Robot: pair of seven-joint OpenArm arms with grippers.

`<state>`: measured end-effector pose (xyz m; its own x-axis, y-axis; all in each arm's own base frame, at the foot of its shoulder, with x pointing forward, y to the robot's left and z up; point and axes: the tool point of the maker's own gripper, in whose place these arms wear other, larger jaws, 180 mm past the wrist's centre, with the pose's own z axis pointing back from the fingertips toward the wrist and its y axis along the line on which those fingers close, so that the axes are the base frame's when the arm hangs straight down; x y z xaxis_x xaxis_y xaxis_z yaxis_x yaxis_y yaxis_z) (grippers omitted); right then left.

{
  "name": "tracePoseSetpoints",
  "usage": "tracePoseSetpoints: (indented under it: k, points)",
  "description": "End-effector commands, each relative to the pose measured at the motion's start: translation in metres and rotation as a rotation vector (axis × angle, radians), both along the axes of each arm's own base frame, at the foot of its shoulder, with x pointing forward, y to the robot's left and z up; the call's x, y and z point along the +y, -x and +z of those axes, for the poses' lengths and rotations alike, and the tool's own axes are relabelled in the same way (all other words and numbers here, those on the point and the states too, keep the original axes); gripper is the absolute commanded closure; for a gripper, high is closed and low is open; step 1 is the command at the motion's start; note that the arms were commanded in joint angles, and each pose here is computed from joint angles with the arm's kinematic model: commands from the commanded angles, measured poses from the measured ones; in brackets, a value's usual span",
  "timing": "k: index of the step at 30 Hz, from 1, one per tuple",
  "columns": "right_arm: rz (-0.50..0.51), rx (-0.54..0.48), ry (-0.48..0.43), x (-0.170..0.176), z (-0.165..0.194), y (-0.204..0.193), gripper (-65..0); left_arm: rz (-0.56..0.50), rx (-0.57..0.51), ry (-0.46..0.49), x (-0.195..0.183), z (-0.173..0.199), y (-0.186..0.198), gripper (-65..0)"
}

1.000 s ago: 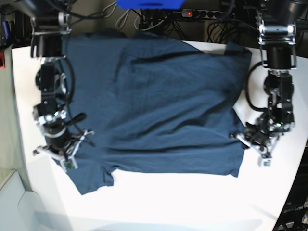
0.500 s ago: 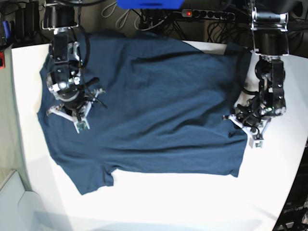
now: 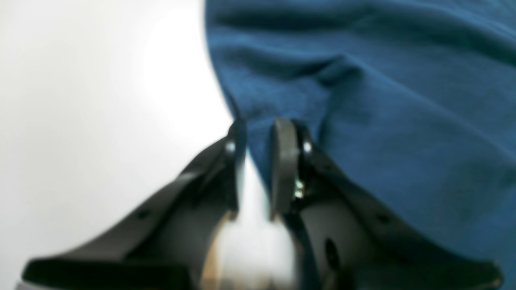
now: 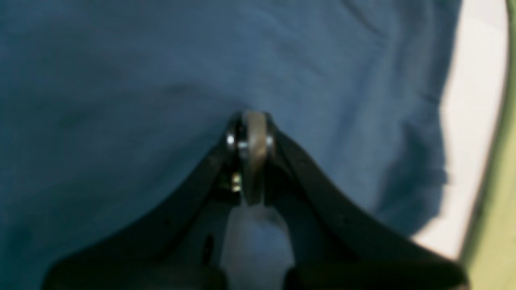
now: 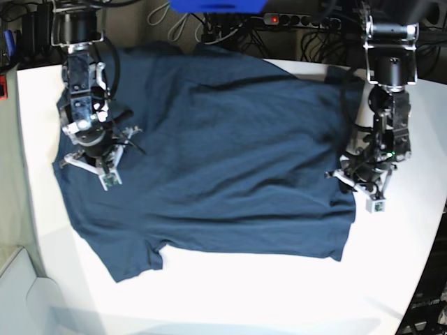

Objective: Layout the t-shirt on the table in an organized manner, then fold the t-shirt properly
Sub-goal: 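Pull the shirt sides apart with both grippers to flatten it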

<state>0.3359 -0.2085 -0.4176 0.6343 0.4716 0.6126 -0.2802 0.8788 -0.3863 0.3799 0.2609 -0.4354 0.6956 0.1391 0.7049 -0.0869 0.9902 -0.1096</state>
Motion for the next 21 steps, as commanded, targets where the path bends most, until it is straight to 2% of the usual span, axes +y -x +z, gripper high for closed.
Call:
tracePoseSetpoints:
  k: [1,4,8,11,15,21]
  points:
    - [0.007,-0.059,0.000,-0.004,0.012,-0.012,0.0,0.029,0.077,-0.048,0.019,-0.008,0.009,-12.1]
    - [0.029,-0.061,0.002,-0.012,0.004,-0.019,0.0,0.044,0.083,-0.065,0.033,-0.007,0.009,-12.1]
    - [0.114,0.018,-0.032,-0.005,-0.020,-0.028,0.0,0.048,0.072,-0.075,0.038,-0.002,0.005,-12.1]
    - [0.120,0.032,-0.060,-0.006,-0.025,-0.045,0.0,0.048,0.057,-0.080,0.041,0.006,-0.003,-12.1]
    - [0.121,-0.025,-0.116,0.000,-0.017,-0.077,0.0,0.022,0.024,-0.128,0.049,0.025,-0.013,-12.1]
    - [0.140,-0.156,-0.168,0.005,0.018,-0.125,0.0,-0.062,-0.011,-0.229,0.056,0.062,-0.023,-12.1]
